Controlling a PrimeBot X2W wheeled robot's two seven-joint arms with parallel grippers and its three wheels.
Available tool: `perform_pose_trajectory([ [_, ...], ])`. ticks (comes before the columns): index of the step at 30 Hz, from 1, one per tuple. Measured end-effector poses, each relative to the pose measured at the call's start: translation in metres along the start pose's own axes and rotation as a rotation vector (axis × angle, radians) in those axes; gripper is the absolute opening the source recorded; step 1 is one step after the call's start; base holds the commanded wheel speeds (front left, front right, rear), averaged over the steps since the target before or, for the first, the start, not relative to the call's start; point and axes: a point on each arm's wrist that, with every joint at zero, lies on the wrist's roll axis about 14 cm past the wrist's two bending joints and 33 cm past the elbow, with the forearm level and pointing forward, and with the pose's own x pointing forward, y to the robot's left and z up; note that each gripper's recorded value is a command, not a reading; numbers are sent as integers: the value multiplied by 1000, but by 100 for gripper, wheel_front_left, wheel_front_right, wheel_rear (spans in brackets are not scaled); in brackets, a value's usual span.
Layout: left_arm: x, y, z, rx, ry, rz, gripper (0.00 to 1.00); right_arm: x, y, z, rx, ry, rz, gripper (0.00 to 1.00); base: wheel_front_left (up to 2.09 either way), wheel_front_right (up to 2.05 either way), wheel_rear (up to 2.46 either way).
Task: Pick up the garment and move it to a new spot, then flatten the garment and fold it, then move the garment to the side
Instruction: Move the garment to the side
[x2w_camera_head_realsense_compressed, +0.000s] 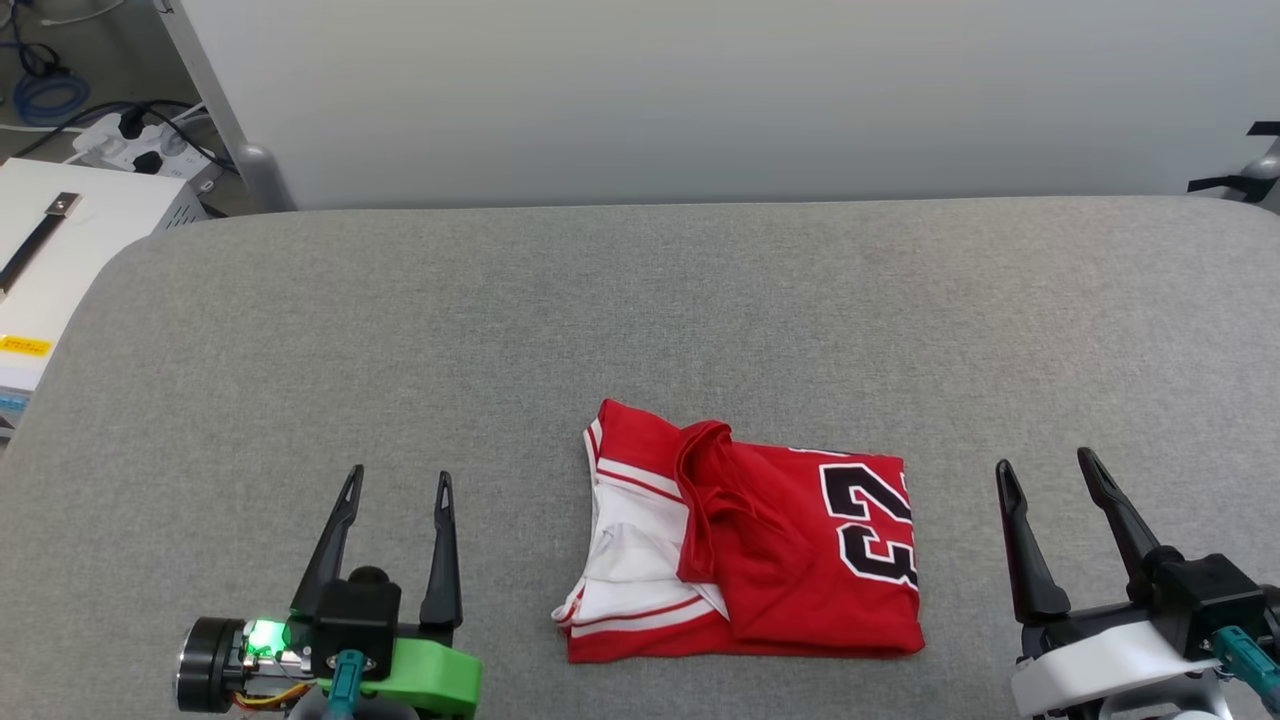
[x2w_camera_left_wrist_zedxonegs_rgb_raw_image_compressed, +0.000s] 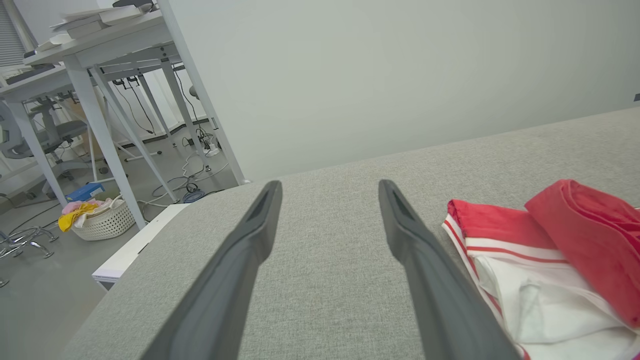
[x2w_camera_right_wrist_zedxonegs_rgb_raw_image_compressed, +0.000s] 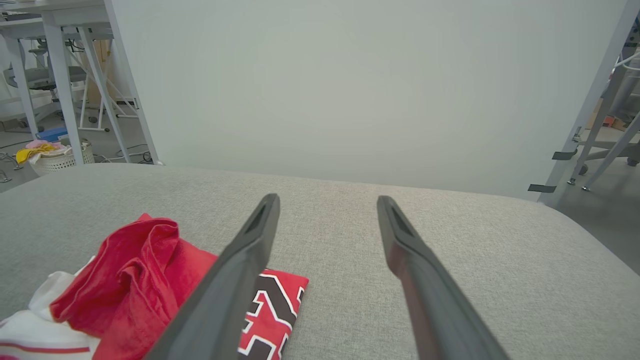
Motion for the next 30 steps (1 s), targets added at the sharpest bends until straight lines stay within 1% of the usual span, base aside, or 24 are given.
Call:
perform_pose_trajectory([
  [12,-1,0,-4,3,12,1,100,3,0,3,-23,-8,6,100,0,0,0],
  [15,0,0,-6,2,20,2,100,14,-5,12,-57,-37,17,100,0,0,0],
  [18,1,0,-10,1,29,1,100,32,-14,30,-97,-83,26,100,0,0,0],
  [22,2,-1,-12,1,36,-1,100,55,-29,49,-163,-87,42,100,0,0,0],
  [24,3,-1,-14,0,42,-2,100,66,-34,55,-168,-59,58,100,0,0,0],
  [26,3,-2,-16,0,47,-3,100,74,-33,54,-175,4,84,100,0,0,0],
  [30,5,-1,-18,0,51,-1,100,81,-32,35,-98,202,131,100,0,0,0],
])
